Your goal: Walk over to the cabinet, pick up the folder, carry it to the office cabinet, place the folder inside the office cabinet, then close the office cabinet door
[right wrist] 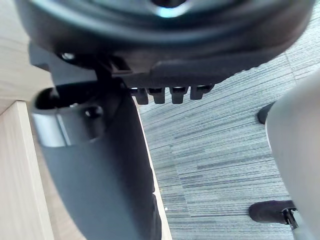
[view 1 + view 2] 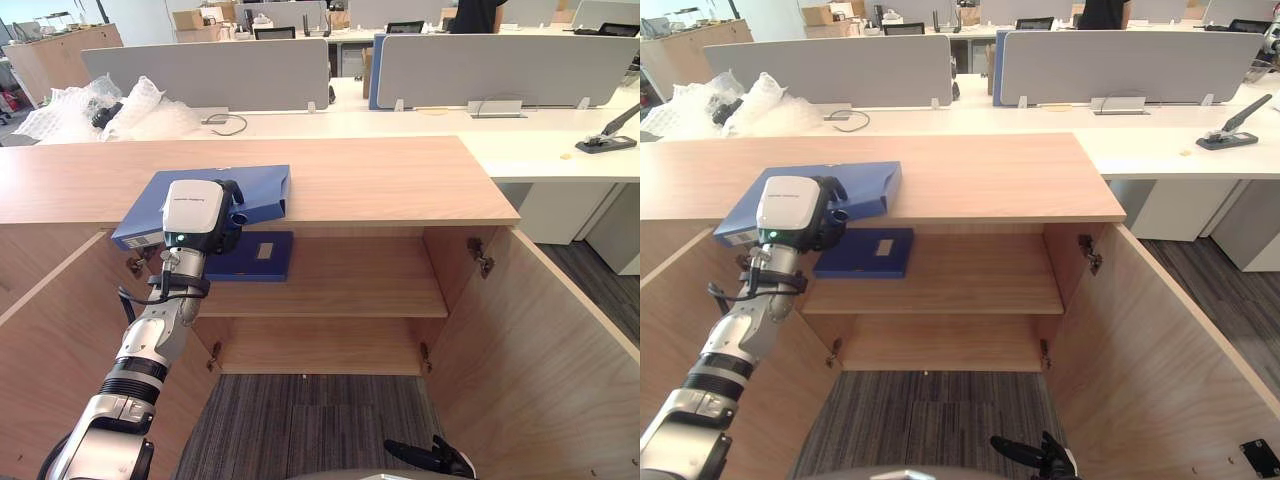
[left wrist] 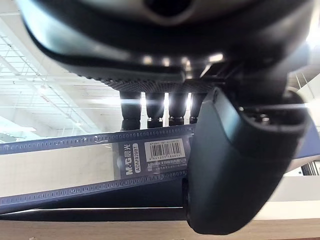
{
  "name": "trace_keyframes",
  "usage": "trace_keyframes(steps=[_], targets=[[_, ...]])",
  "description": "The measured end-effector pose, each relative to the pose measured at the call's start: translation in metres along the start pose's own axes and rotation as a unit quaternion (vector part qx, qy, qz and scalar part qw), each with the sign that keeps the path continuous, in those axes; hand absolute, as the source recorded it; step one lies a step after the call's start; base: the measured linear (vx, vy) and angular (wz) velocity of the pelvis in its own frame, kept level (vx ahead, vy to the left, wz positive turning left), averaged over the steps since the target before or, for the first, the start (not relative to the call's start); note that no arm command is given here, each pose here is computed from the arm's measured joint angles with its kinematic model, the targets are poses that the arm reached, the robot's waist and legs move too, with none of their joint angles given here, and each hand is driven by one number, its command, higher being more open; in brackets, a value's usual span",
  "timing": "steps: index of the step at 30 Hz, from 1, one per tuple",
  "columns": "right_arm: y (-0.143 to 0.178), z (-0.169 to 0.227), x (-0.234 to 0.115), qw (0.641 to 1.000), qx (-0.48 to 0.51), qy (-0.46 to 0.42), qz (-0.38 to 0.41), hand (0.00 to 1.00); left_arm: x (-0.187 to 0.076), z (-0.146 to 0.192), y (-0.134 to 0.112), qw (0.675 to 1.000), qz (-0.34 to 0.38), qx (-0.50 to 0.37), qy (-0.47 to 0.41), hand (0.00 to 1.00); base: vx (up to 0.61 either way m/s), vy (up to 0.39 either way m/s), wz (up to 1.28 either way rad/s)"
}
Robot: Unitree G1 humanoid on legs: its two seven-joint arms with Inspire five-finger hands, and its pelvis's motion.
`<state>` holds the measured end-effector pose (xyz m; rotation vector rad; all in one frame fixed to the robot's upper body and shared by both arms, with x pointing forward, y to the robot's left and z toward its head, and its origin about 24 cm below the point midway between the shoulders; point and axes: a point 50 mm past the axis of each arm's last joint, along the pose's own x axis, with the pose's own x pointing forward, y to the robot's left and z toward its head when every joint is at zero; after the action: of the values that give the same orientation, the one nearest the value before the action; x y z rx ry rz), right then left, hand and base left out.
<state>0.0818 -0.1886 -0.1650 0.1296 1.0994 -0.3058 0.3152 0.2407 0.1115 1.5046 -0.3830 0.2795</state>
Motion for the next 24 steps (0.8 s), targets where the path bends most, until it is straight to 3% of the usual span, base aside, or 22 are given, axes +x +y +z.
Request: trace_keyframes(steps=[6, 11, 16, 19, 21, 24], targets=[[0.001, -0.001, 0.0, 1.0, 0.0, 0.004, 0.0, 1.0, -0.001, 0.009, 0.006, 1.0, 0.021, -0.019, 0.004, 0.0, 0.0, 0.0, 0.0], [0.001, -0.005, 0.0, 1.0, 0.012, 0.014, -0.005, 1.0, -0.027, 0.047, 0.046, 0.97, 0.142, -0.198, 0.019, 0.0, 0.0, 0.0, 0.0], [0.005, -0.001, -0.002, 0.999, 0.035, -0.002, -0.004, 1.0, -0.062, 0.068, 0.084, 0.877, 0.232, -0.419, 0.027, 0.0, 0.0, 0.0, 0.0], [0.006, 0.014, -0.013, 0.995, 0.069, -0.07, 0.008, 1.0, -0.082, 0.059, 0.106, 0.806, 0.28, -0.52, 0.024, 0.0, 0.0, 0.0, 0.0], [0.011, 0.036, -0.031, 0.984, 0.093, -0.151, 0.029, 1.0, -0.1, 0.043, 0.126, 0.738, 0.336, -0.585, 0.024, 0.0, 0.0, 0.0, -0.02], [0.01, 0.071, -0.056, 0.958, 0.124, -0.254, 0.044, 1.0, -0.121, 0.027, 0.147, 0.675, 0.4, -0.62, 0.013, 0.0, 0.0, 0.0, 0.0]])
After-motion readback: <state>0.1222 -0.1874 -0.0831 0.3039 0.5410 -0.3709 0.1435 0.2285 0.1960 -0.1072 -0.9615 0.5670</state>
